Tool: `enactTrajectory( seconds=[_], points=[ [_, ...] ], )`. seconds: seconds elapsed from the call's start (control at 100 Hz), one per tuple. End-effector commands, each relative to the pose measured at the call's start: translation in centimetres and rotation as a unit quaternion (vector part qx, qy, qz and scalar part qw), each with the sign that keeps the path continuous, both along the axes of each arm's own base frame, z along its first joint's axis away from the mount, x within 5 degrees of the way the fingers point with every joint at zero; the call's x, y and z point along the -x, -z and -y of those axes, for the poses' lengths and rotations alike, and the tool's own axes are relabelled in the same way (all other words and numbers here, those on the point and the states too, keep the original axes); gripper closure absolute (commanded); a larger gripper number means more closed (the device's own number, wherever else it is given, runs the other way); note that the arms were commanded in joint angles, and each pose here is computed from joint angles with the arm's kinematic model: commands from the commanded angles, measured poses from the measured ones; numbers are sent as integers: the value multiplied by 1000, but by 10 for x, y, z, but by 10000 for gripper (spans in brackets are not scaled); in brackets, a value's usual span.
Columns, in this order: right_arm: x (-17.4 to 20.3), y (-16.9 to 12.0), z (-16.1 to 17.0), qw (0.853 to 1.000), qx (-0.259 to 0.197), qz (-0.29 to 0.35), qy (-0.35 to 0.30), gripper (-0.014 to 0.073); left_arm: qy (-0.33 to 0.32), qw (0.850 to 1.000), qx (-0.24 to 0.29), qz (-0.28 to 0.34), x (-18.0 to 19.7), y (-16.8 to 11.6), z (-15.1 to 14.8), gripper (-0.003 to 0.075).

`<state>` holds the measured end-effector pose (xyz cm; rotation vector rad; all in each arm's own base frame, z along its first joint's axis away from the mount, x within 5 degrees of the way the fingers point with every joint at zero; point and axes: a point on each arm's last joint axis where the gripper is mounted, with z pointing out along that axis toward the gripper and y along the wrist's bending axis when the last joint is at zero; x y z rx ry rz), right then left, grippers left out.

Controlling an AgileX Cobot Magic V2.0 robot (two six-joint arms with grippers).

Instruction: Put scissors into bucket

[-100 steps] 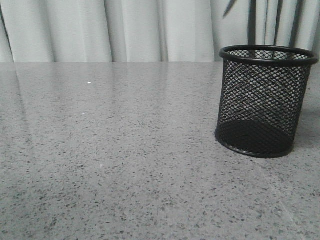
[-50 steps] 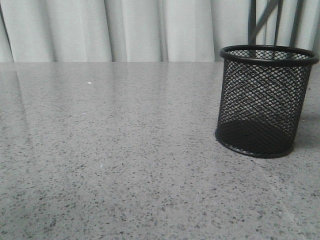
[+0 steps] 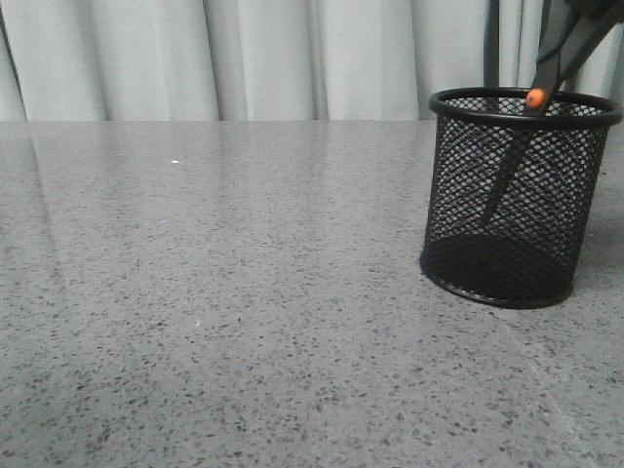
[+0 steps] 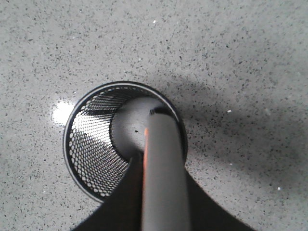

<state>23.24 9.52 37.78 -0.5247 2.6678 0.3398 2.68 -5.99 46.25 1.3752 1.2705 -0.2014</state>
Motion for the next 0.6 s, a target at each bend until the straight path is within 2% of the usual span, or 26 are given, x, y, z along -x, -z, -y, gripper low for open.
enactTrajectory(
  seconds=[0.0, 0.12, 0.2, 0.32, 0.42, 0.59],
  points=[
    [-1, -8, 0, 1000, -14, 18, 1, 627, 2, 999, 47, 11, 0, -12, 2, 741],
    [-3, -7, -2, 1000, -18, 15, 1, 489, 6, 999, 50, 8, 1, -12, 2, 741],
    [-3, -7, -2, 1000, -19, 16, 1, 360, 7, 999, 50, 8, 1, -12, 2, 741],
    [-4, -13, -2, 999, -22, 27, 2, 244, 7, 999, 50, 8, 1, -12, 2, 741],
    [-4, -27, -2, 998, -29, 50, 1, 227, 7, 999, 49, 7, 1, -12, 2, 741],
    [-3, -69, 1, 991, -40, 126, 4, 227, 7, 999, 49, 7, 1, -12, 2, 741]
  ],
)
